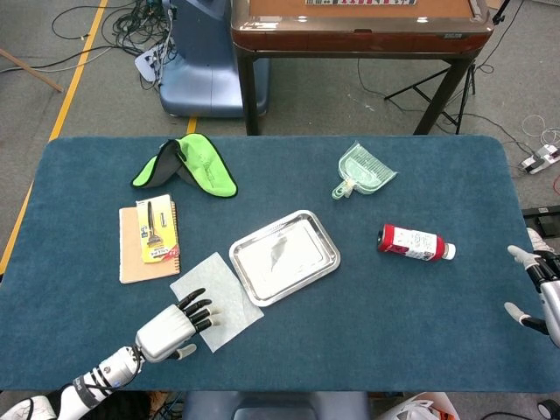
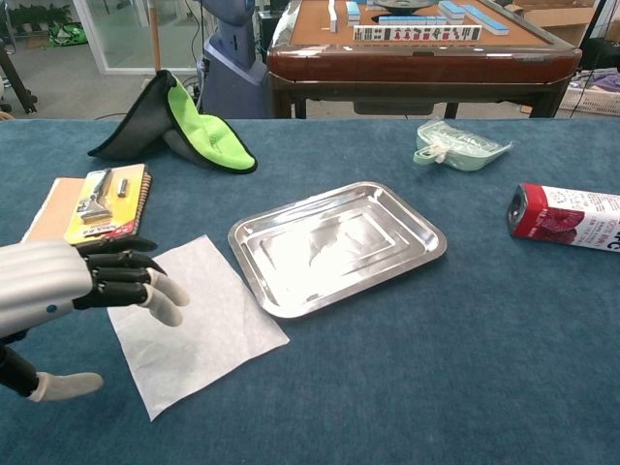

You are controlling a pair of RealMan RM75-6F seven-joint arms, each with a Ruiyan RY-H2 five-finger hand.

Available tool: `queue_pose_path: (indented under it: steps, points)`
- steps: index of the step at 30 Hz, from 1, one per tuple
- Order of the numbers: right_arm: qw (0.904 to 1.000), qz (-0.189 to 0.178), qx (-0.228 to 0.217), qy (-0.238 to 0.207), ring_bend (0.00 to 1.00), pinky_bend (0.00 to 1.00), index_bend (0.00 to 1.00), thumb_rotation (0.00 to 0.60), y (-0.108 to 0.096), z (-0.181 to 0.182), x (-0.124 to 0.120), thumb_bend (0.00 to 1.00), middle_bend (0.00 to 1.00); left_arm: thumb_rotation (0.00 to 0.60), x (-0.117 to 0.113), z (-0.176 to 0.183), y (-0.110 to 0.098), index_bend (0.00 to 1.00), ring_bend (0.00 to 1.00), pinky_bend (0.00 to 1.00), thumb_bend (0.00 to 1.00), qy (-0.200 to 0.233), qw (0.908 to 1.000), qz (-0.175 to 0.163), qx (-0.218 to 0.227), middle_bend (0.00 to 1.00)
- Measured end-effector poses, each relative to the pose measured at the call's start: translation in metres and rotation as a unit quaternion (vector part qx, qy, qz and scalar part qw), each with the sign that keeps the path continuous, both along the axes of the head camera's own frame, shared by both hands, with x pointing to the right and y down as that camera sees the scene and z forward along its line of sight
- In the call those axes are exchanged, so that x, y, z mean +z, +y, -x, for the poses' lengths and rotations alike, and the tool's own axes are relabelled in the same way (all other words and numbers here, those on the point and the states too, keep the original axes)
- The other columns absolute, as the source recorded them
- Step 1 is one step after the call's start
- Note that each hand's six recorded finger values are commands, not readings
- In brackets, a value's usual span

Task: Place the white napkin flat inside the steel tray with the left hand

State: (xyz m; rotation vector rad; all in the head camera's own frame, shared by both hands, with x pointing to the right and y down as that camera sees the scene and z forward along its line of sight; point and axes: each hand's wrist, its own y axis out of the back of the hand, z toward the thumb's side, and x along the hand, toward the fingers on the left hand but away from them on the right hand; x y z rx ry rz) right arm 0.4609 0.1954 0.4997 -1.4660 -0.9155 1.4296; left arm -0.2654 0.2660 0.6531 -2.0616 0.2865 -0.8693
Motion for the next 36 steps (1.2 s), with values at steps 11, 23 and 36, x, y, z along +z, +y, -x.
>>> queue_pose_path:
  steps: [11,23,36]
  points:
    - [1.0,0.002,0.002,0.001,0.2,0.25,0.21,0.6,-0.001,-0.002,0.002,0.08,0.31,0.6,0.024,-0.018,0.004,0.22,0.12,0.0,0.24,-0.006,0.9999,-0.004,0.016,0.2]
    - [1.0,0.003,0.005,0.002,0.2,0.25,0.21,0.6,0.001,-0.005,0.001,0.08,0.31,0.6,0.035,-0.014,0.009,0.21,0.12,0.0,0.24,-0.033,0.9993,-0.002,0.016,0.2]
    - [1.0,0.0,0.008,0.002,0.2,0.25,0.21,0.6,0.003,-0.008,-0.002,0.08,0.31,0.6,0.04,-0.021,0.01,0.21,0.12,0.0,0.24,-0.036,0.9991,0.004,0.02,0.2]
